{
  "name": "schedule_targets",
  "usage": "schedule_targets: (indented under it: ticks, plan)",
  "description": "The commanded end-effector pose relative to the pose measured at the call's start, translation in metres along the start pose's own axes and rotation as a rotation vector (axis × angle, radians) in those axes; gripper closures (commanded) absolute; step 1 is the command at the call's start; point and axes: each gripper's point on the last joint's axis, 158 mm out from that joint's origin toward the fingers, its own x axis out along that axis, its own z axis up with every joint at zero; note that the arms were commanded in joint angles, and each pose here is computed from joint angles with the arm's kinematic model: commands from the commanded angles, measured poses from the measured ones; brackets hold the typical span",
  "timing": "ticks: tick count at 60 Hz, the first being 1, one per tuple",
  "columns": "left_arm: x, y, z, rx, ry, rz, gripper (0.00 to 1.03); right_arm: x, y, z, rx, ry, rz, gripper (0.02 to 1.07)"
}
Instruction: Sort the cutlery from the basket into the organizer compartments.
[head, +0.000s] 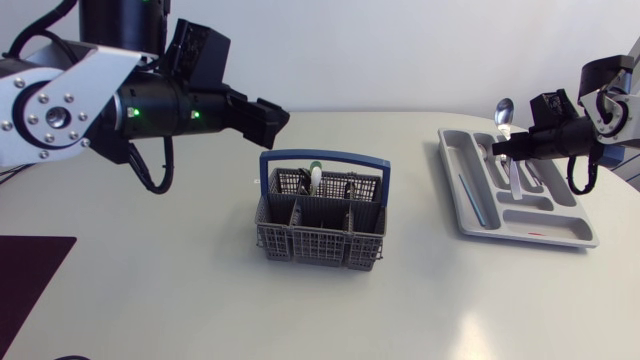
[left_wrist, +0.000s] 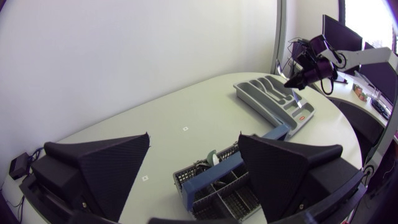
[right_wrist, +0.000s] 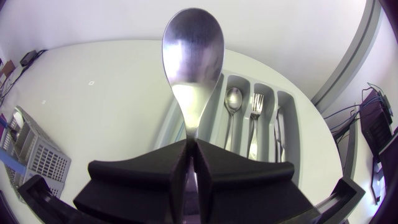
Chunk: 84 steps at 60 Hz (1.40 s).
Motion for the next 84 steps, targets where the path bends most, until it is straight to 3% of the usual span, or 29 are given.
schedule_targets:
  ticks: [1, 36, 63, 79, 84]
  plan:
    - [-0.005, -0.003, -0.011, 0.045, 0.013, -0.001, 0.04, 0.018, -0.018, 0.006, 0.007, -0.005, -0.011, 1.0]
    - [-0.03, -0.041, -0.028, 0.142, -0.046, -0.071, 0.04, 0.105, -0.07, 0.014, 0.149, 0.057, -0.059, 1.0]
    - [-0.04, -0.053, -0.03, 0.161, -0.064, -0.097, 0.05, 0.14, -0.076, -0.011, 0.216, 0.138, -0.094, 0.99]
    - [-0.044, -0.047, -0.051, 0.188, -0.037, -0.085, 0.05, 0.155, -0.077, -0.029, 0.232, 0.199, -0.105, 0.86]
    - [-0.047, -0.046, -0.056, 0.207, -0.03, -0.082, 0.05, 0.154, -0.077, -0.031, 0.231, 0.204, -0.113, 0.76]
